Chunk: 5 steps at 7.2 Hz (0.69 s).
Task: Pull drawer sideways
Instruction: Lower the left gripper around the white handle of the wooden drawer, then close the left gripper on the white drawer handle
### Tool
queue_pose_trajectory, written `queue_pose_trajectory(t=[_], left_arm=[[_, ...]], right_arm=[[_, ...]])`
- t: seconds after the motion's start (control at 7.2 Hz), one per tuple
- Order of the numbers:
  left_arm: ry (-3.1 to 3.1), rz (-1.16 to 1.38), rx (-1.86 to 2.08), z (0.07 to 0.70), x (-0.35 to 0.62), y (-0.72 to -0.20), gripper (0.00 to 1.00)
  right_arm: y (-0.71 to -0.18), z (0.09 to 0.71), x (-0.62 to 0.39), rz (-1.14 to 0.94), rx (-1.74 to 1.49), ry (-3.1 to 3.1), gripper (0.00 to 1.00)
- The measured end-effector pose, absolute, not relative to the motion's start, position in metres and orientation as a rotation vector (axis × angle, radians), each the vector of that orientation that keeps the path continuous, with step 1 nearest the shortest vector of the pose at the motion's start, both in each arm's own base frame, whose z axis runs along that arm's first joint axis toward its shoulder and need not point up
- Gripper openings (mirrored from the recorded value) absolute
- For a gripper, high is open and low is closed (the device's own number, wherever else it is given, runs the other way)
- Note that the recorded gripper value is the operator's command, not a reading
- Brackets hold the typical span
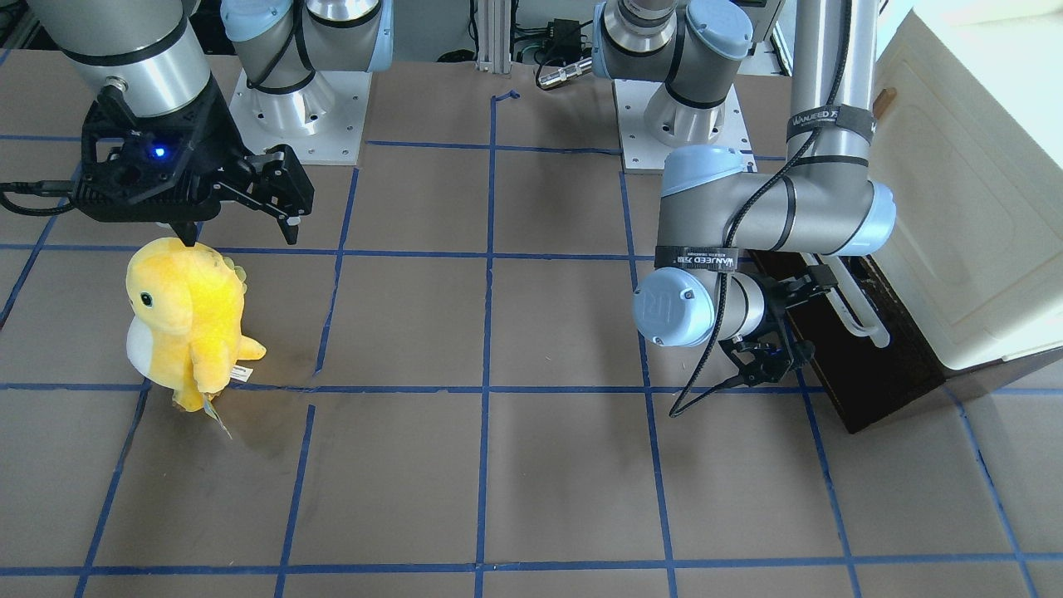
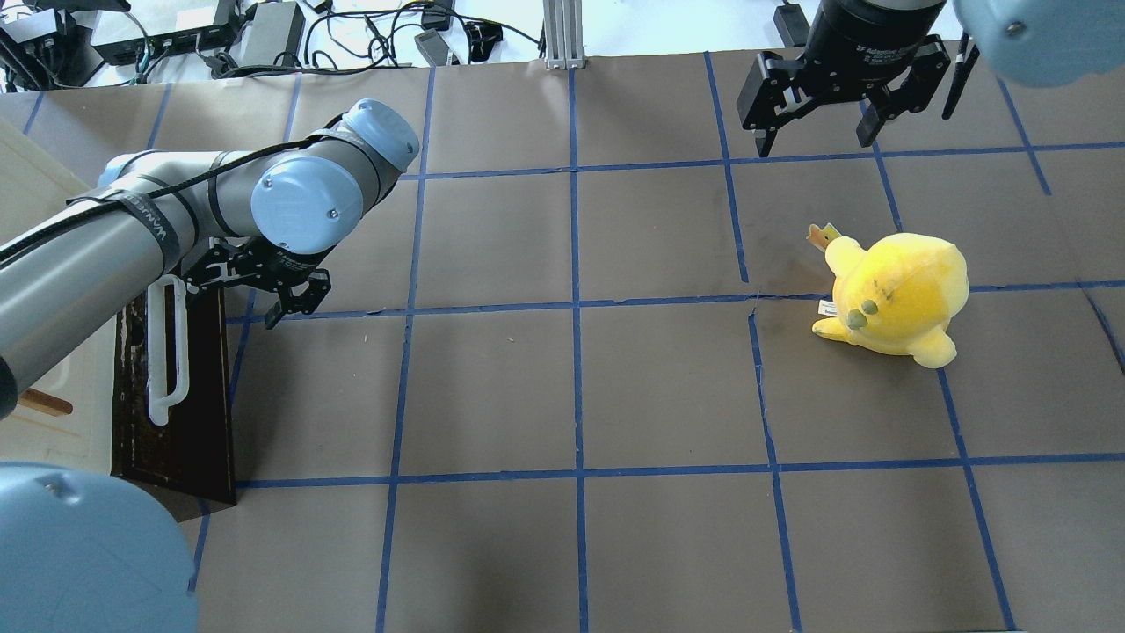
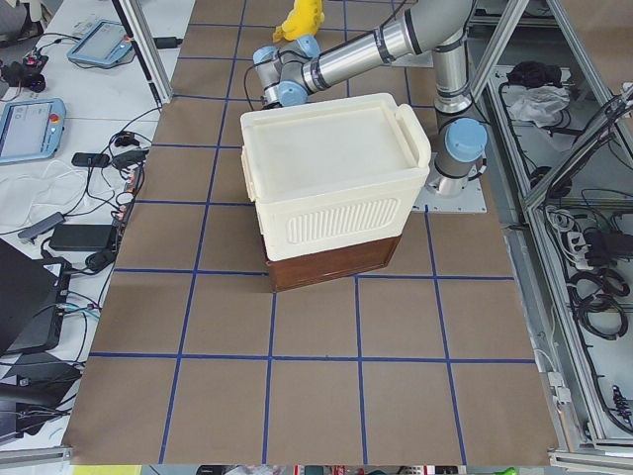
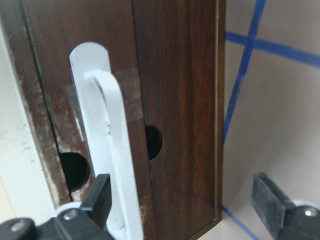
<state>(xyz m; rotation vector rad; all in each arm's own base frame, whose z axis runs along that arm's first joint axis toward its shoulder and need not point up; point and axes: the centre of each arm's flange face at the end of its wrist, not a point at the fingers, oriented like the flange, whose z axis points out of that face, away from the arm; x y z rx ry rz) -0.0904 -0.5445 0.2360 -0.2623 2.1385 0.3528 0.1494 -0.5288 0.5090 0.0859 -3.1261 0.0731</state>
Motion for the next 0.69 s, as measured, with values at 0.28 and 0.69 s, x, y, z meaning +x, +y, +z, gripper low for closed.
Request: queue_pose_trajectory(t=[0.28, 0.69], left_arm=[[2.035, 0.358, -0.190, 0.226, -0.084, -0.543, 0.99], [1.960, 0.424, -0.128, 0.208, -0.077, -0.536, 0.99]], right_arm=[[-0.529, 0.509, 0.149, 0.073, 0.086, -3.126, 1.00], [-0.529, 0.509, 0.149, 0.073, 0.086, -3.126, 1.00]])
